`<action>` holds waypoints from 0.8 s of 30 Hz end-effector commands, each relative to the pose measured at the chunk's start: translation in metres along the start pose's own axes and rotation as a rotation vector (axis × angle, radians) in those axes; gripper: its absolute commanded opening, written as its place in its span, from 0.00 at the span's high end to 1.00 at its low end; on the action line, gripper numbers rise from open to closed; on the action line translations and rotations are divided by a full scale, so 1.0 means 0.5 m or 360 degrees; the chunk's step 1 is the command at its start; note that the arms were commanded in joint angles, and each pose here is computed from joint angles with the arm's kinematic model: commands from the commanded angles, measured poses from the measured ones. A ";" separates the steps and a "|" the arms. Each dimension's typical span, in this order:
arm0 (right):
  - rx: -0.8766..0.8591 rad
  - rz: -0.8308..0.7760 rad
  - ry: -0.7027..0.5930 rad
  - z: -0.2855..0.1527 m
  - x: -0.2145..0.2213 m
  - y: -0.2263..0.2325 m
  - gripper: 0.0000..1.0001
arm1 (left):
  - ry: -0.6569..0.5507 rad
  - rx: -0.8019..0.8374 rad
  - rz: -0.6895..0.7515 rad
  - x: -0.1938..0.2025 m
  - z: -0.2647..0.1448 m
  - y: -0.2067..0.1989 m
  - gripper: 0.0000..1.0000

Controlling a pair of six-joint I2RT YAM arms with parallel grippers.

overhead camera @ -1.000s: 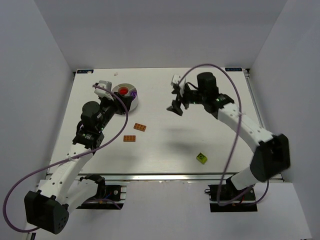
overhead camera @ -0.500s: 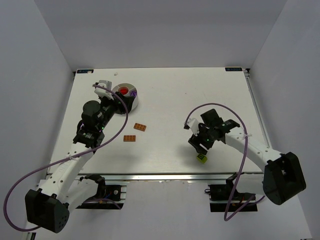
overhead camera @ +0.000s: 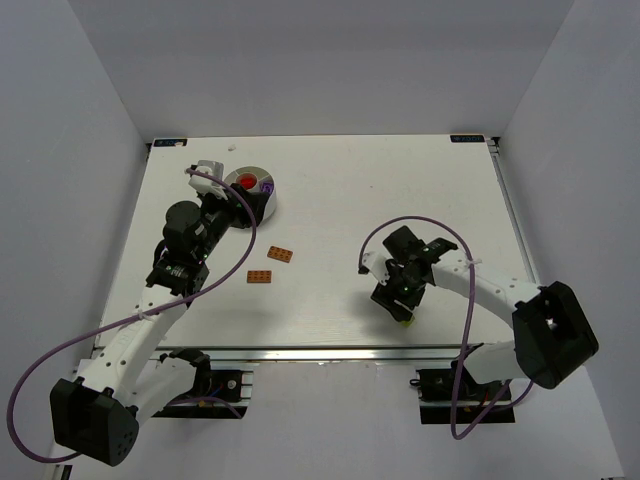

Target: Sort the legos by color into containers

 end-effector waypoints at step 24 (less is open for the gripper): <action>0.0076 0.0002 0.0063 0.016 -0.049 -0.033 0.88 | -0.0014 0.0028 0.0010 -0.011 -0.006 -0.009 0.28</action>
Point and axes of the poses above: each gripper's point midway between its finger pads, its own z axis out along the fingers, its own y axis along the line the jaws close on, x = y × z, the point moved 2 cm from there along -z, back along the fingers, and after that the axes turned 15 degrees about -z, right-handed, at the moved point
